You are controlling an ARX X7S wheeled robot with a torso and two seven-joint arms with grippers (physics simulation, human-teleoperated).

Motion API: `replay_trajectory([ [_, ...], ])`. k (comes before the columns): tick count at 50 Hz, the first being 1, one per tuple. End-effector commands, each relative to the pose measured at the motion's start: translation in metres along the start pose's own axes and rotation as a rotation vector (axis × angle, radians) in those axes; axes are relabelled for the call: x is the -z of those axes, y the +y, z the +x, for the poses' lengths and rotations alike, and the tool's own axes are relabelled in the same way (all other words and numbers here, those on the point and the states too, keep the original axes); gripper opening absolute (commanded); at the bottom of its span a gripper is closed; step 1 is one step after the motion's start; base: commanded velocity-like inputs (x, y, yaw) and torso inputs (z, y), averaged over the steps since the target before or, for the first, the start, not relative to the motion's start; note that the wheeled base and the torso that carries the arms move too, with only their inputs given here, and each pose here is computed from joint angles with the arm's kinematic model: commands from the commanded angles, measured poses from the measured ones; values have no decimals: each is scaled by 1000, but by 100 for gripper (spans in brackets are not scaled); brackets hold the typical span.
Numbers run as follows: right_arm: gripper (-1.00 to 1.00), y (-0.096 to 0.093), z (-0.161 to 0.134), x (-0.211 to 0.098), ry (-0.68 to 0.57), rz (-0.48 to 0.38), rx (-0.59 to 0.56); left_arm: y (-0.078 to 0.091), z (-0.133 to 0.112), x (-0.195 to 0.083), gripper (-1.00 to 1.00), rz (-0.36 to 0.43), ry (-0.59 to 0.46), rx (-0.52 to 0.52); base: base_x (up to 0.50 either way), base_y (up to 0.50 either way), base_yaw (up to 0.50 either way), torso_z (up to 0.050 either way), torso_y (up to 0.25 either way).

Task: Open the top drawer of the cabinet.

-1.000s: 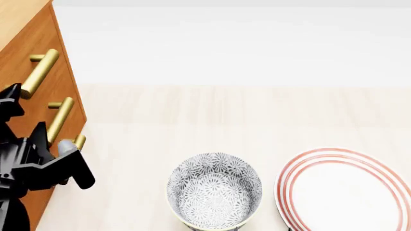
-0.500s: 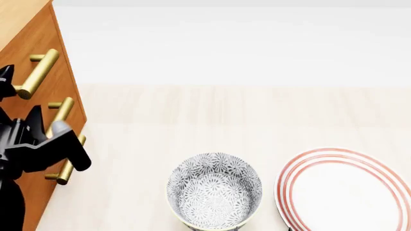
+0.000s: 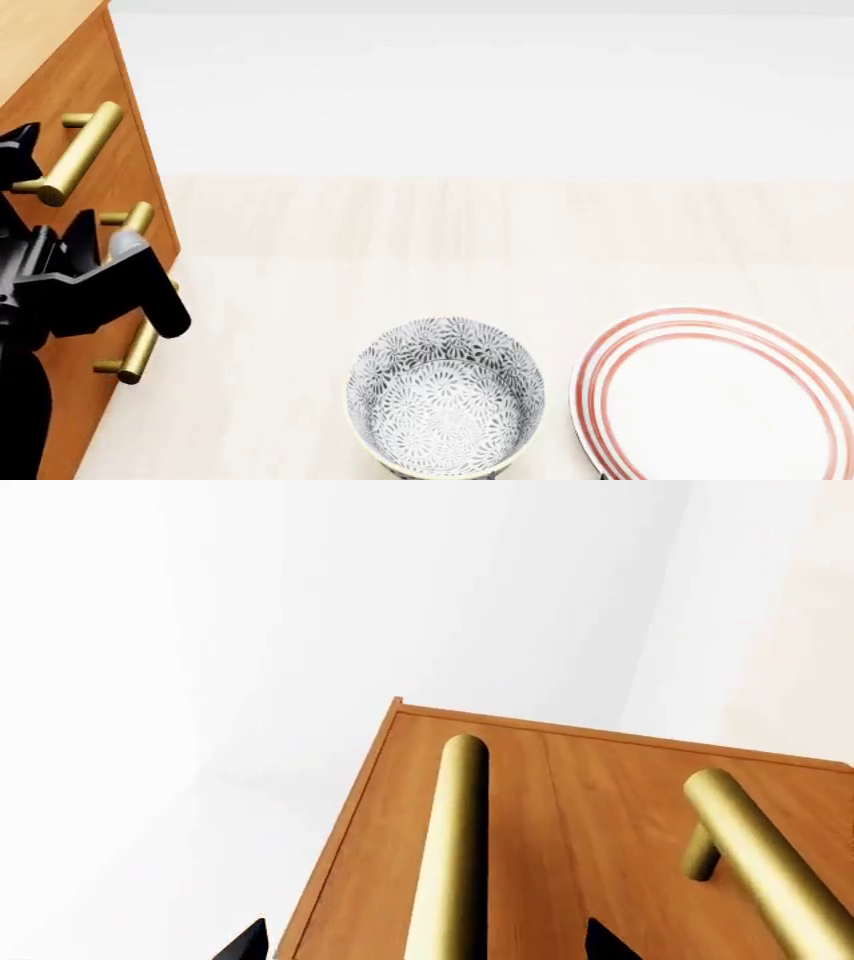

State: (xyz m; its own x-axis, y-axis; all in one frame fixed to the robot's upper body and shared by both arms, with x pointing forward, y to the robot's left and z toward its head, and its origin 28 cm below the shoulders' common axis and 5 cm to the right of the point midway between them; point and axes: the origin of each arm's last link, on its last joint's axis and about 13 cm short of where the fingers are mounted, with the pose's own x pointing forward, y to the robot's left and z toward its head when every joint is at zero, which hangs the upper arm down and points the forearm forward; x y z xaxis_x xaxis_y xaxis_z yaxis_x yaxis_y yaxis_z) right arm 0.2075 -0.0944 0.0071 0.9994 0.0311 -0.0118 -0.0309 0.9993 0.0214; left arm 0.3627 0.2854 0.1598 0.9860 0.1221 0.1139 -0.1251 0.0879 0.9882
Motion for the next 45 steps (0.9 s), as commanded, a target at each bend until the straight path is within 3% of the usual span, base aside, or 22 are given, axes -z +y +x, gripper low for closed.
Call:
replay_trajectory([
  [1,100,1,1,-1,-7,1,-5,1,8,-1,100,-41,-4,40,0,0,0,0,0],
  [24,100,1,1,0,2,-1,-7,6,16,2,100,-46,-27,83,0,0,0,0,0],
  [25,100,1,1,0,2,-1,-6,6,16,3,-100,-41,-27,73,0,0,0,0,0],
  [45,100,2,1,1,15,-5,-12,6,15,-1,-100,-6,-45,76,0,0,0,0,0],
])
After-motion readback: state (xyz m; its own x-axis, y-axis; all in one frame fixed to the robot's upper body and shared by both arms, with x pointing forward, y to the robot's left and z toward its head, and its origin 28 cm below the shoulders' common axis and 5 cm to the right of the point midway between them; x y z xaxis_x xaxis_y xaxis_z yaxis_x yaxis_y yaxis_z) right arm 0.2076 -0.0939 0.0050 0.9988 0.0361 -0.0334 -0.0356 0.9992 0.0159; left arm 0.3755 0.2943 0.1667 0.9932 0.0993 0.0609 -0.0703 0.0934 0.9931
